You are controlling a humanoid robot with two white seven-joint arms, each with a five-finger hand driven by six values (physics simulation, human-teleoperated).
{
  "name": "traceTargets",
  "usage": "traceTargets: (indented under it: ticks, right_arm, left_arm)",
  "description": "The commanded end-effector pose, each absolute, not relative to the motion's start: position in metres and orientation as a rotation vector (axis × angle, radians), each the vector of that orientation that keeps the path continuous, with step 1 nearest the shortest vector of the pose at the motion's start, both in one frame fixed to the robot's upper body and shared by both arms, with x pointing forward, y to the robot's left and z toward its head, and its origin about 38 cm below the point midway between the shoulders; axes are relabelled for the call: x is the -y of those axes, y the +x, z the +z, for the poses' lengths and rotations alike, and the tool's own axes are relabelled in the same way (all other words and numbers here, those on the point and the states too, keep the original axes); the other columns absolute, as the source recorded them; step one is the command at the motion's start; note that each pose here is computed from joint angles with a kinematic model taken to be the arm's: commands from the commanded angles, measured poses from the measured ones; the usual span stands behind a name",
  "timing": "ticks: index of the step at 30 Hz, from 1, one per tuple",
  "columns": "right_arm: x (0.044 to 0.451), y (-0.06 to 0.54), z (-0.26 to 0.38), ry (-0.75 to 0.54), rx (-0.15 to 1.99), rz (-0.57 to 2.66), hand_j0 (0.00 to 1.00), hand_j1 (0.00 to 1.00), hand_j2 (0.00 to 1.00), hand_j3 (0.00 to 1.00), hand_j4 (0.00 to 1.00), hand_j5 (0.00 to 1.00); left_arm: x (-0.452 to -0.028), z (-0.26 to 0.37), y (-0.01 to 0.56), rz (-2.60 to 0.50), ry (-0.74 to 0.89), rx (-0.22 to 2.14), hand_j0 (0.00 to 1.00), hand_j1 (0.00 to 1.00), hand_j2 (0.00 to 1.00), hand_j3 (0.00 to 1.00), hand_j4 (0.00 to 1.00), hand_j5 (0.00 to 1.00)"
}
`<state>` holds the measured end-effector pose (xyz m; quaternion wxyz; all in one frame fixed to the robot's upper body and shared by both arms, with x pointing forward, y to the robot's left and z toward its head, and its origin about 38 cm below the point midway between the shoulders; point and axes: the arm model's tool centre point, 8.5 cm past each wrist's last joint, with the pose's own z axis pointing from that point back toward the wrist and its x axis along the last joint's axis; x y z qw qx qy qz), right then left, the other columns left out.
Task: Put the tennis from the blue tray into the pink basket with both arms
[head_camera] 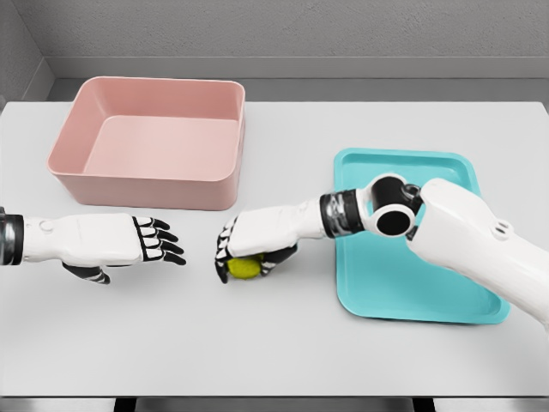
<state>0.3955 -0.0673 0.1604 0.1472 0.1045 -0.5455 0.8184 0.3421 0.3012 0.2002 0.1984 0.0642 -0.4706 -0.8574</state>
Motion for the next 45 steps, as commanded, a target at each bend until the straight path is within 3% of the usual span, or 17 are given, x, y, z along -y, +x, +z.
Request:
traceTargets:
  ticks: [1,7,8,10,15,21,26,32,45]
  right_arm:
    - [0.061,0.393,0.157,0.322,1.561,2.352,0.52,0.52,0.52,0.52,0.52,0.52]
    - [0.055,0.393,0.159,0.318,1.563,2.353,0.55,0.55,0.55,0.55,0.55,0.55]
    - [0.056,0.394,0.159,0.310,1.561,2.347,0.63,0.63,0.63,0.63,0.63,0.63]
    - [0.057,0.398,0.158,0.287,1.549,2.316,1.00,1.00,1.00,1.00,1.00,1.00]
    - [0.060,0.397,0.164,0.290,1.573,2.326,1.00,1.00,1.00,1.00,1.00,1.00]
    - [0.113,0.406,0.190,0.193,1.618,2.333,1.00,1.00,1.00,1.00,1.00,1.00]
    - [0.168,0.417,0.211,0.039,1.583,2.301,1.00,1.00,1.00,1.00,1.00,1.00]
    - [0.261,0.442,0.271,-0.291,1.561,2.167,1.00,1.00,1.00,1.00,1.00,1.00]
    - [0.313,0.452,0.263,-0.371,1.487,2.046,1.00,1.00,1.00,1.00,1.00,1.00]
  left_arm:
    - [-0.301,0.201,0.342,-2.392,0.179,1.321,1.00,1.00,1.00,1.00,1.00,1.00]
    - [-0.301,0.202,0.343,-2.389,0.179,1.324,1.00,1.00,1.00,1.00,1.00,1.00]
    - [-0.302,0.202,0.342,-2.389,0.180,1.322,1.00,1.00,1.00,1.00,1.00,1.00]
    - [-0.302,0.201,0.342,-2.389,0.178,1.321,1.00,1.00,1.00,1.00,1.00,1.00]
    - [-0.301,0.201,0.342,-2.388,0.177,1.323,1.00,1.00,1.00,1.00,1.00,1.00]
    - [-0.305,0.201,0.341,-2.387,0.181,1.310,1.00,1.00,1.00,1.00,1.00,1.00]
    - [-0.285,0.197,0.344,-2.391,0.144,1.370,1.00,1.00,1.00,1.00,1.00,1.00]
    - [-0.243,0.192,0.348,-2.411,0.071,1.475,1.00,1.00,1.00,1.00,1.00,1.00]
    - [-0.165,0.191,0.350,-2.519,0.002,1.632,1.00,1.00,1.00,1.00,1.00,1.00]
